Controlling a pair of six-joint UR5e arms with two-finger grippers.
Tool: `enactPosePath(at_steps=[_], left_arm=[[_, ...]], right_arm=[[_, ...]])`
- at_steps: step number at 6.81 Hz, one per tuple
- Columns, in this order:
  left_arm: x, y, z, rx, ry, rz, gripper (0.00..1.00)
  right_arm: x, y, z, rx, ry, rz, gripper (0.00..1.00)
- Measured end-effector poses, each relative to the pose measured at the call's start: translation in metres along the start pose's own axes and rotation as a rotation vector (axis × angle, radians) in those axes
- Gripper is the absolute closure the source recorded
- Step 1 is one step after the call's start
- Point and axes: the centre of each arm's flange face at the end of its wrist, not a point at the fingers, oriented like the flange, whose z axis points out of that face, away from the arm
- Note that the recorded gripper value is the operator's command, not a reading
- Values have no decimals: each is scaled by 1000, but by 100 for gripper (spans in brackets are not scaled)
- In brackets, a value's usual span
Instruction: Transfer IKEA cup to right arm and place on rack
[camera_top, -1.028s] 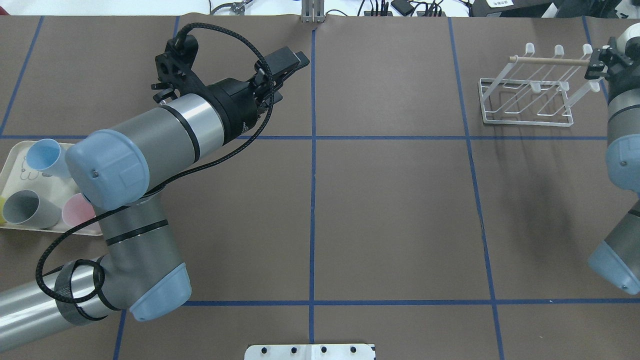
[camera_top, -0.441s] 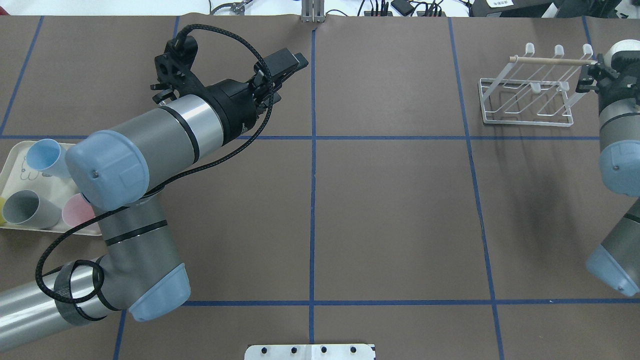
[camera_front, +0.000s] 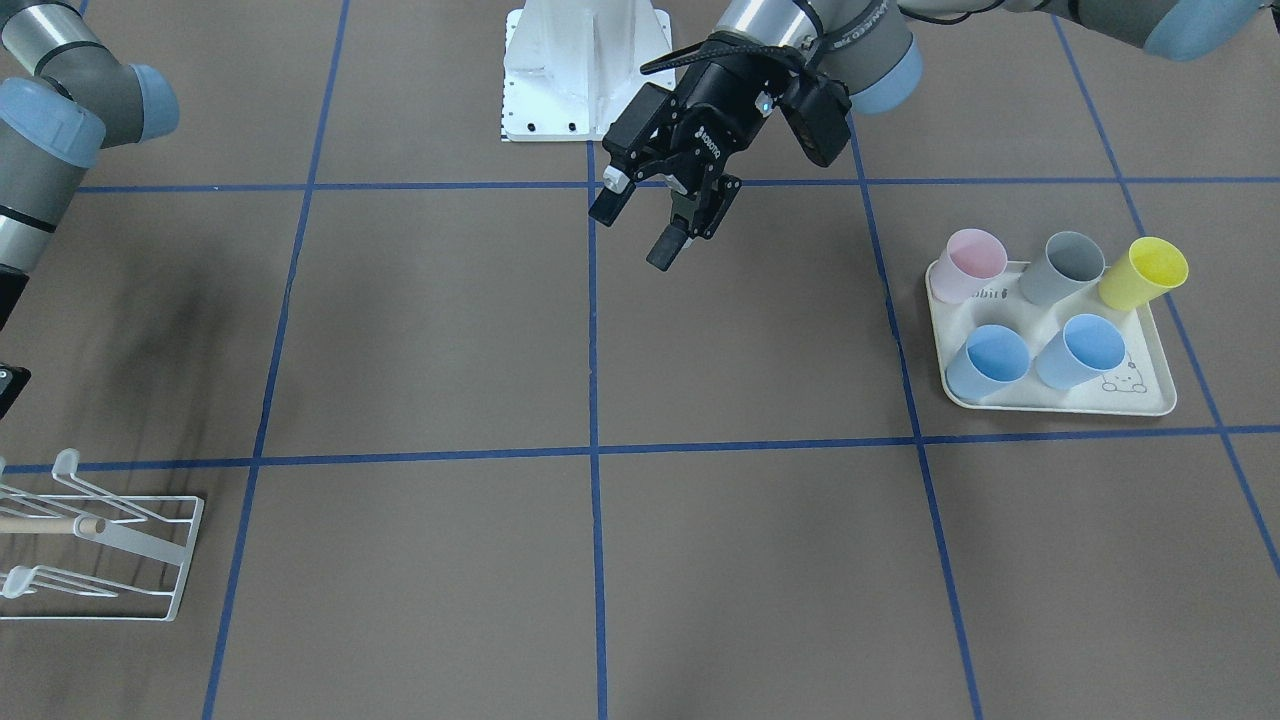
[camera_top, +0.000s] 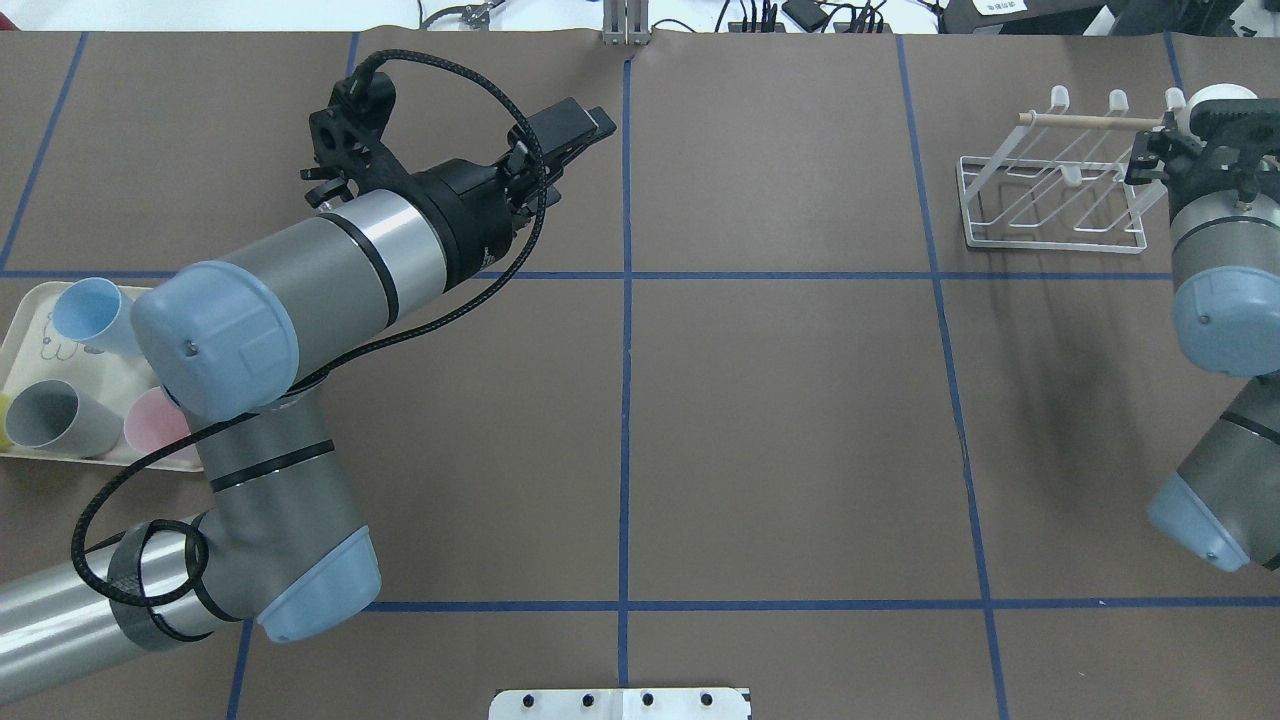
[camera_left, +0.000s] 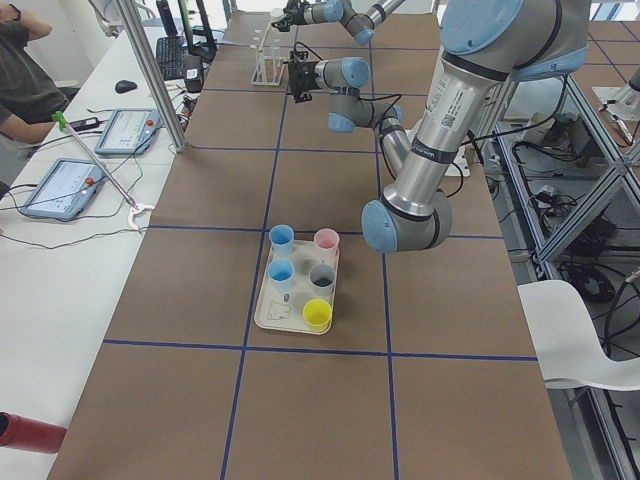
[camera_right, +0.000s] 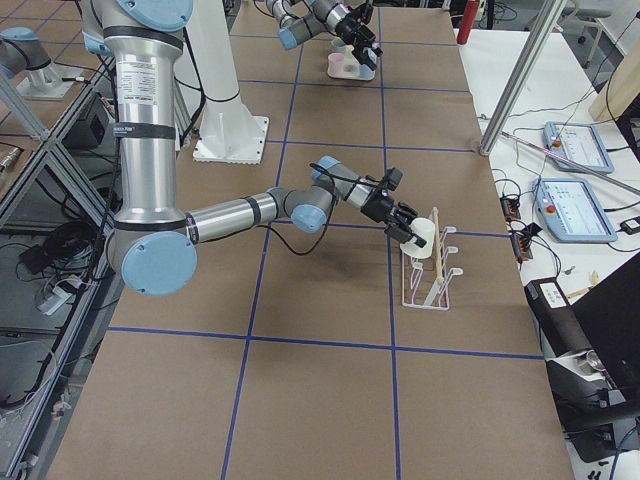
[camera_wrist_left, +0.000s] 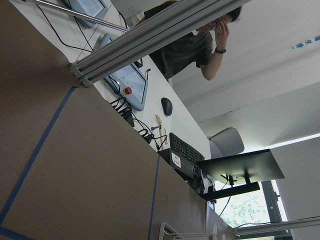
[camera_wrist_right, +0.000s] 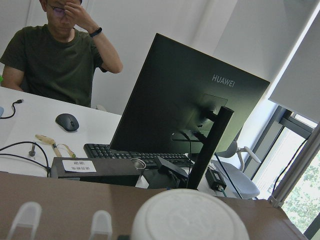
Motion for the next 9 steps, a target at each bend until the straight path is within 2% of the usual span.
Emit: enactPosePath(at_steps=[9], left_arm=[[2, 2, -2, -7, 8, -4, 0]], right_arm=[[13, 19, 24, -40, 41, -5, 100]])
